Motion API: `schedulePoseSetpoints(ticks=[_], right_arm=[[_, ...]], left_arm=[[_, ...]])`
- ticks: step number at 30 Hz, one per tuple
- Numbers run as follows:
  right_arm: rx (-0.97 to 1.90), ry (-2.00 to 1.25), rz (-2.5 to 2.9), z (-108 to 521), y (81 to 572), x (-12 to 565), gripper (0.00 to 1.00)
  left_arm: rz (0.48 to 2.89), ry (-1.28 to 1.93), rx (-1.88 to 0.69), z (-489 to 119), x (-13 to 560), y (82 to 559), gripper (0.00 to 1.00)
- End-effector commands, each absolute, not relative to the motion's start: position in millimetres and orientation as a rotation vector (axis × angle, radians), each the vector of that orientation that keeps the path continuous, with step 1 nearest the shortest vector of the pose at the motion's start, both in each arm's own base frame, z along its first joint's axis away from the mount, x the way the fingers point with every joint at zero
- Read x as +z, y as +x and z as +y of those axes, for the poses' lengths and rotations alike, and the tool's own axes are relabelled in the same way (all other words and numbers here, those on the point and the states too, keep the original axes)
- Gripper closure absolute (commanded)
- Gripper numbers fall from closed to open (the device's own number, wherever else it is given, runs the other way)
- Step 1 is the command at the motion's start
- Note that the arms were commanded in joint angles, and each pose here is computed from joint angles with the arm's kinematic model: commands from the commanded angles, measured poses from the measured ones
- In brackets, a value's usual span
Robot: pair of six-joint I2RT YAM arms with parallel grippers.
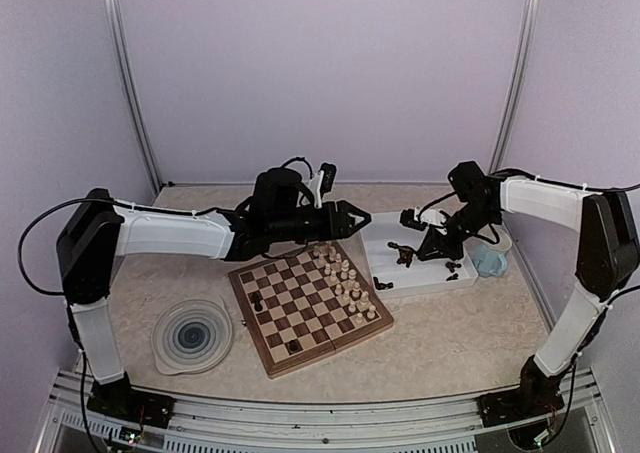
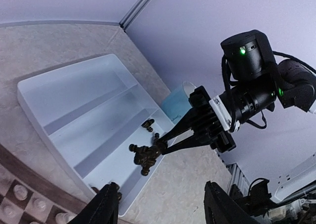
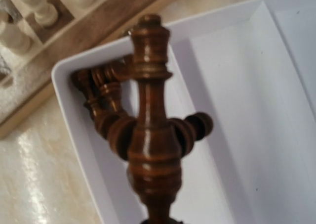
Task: Set up the chess pieces on the board
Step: Pick up the chess pile from the storage box, then place the chess pile in the storage box.
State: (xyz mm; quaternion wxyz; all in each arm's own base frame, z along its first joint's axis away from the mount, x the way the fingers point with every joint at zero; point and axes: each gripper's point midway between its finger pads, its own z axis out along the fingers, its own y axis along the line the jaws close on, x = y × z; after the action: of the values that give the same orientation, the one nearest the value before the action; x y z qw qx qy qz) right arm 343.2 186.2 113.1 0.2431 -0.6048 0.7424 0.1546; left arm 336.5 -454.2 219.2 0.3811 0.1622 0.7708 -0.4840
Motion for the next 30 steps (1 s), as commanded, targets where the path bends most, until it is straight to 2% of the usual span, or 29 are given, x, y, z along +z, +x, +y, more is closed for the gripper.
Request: schedulePoseSetpoints(ticks=[1,7,18,23,30], right_arm=[[0.488,-1.620,1.941,194,338,132,0.99],[0.488,-1.603,1.930,194,337,139,0.99],[0.485,-1.601,1.936,193,337,138,0.99],[0.483,-1.600,1.941,193,338,137,0.99],[0.485,-1.598,1.954,192,339,134,0.99]], left_arm=[[2.006,0.427,-1.414,-500,220,333,0.41],[2.091,0.407,-1.494,-536,188,340,0.48],[2.125,0.372,-1.503,-545,168,344,0.58],[2.145,0.330,-1.468,-540,158,349,0.48],[2.103,0.306,-1.454,-534,167,355,0.44]])
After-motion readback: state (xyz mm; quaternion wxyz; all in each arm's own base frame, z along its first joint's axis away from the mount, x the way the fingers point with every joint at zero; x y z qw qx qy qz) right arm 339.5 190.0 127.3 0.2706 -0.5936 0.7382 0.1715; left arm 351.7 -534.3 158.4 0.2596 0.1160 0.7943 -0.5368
